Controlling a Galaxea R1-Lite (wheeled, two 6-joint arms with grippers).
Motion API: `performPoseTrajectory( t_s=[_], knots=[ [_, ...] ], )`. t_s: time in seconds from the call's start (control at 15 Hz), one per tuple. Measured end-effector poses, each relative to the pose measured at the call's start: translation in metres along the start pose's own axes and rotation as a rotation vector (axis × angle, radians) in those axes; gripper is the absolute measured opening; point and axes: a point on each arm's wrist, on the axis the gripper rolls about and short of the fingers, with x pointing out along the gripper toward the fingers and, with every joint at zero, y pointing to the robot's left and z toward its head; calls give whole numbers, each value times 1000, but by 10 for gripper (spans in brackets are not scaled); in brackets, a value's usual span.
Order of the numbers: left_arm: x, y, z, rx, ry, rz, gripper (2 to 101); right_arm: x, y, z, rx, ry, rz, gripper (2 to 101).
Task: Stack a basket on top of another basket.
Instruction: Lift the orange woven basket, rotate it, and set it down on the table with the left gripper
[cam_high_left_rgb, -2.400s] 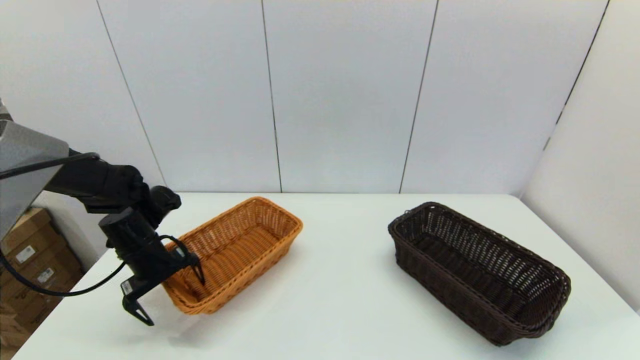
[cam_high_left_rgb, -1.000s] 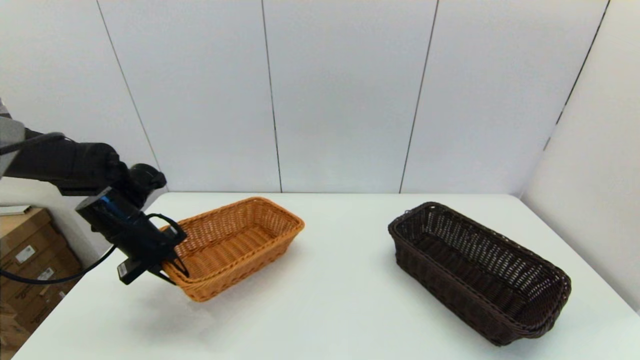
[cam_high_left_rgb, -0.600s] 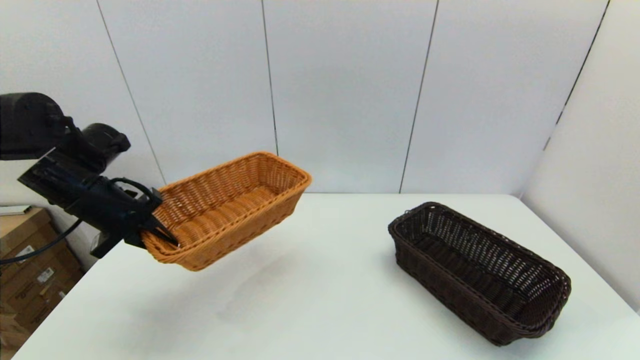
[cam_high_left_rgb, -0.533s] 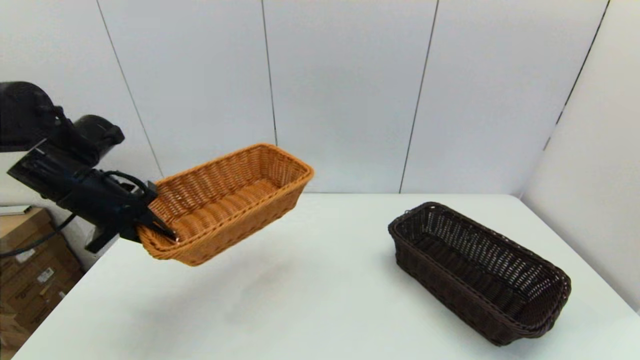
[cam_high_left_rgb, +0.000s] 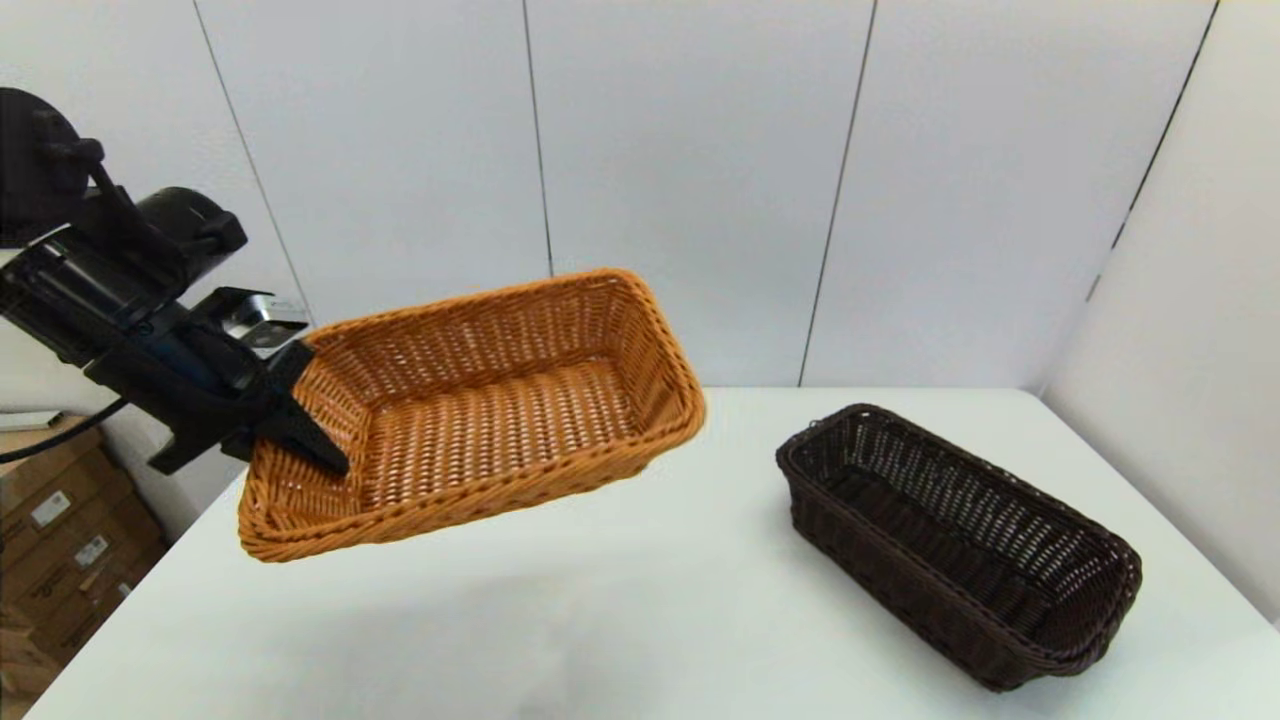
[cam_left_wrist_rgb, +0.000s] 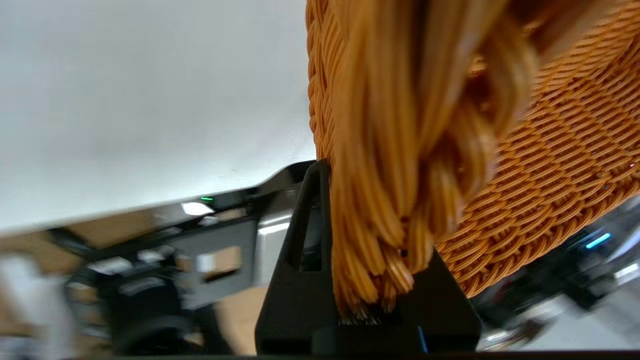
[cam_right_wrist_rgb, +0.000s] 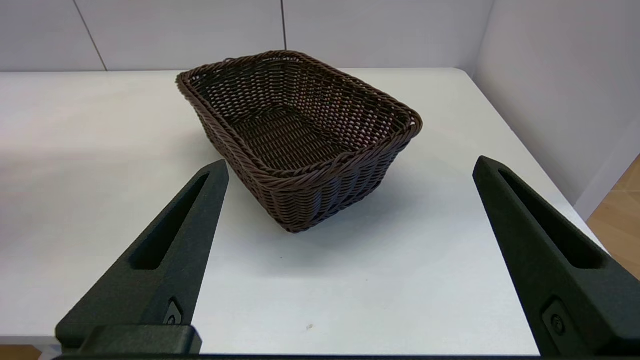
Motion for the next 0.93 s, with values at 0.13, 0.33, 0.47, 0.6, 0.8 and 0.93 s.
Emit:
performPoseTrajectory(
  t_s=[0.13,0.33,0.47,0.6,0.8,0.93],
  knots=[
    [12,-6,5,94,37,1,150,0,0,0,0,0,-1,971],
    [40,-12,19,159,99,1,150,0,0,0,0,0,0,971],
    [63,-14,31,218,149,5,150,0,0,0,0,0,0,971],
    [85,-14,45,256,189,10,149,0,0,0,0,0,0,971],
    [119,-14,64,274,234,31,149,0,0,0,0,0,0,971],
    [145,-16,73,297,254,77,149,0,0,0,0,0,0,971]
  ],
)
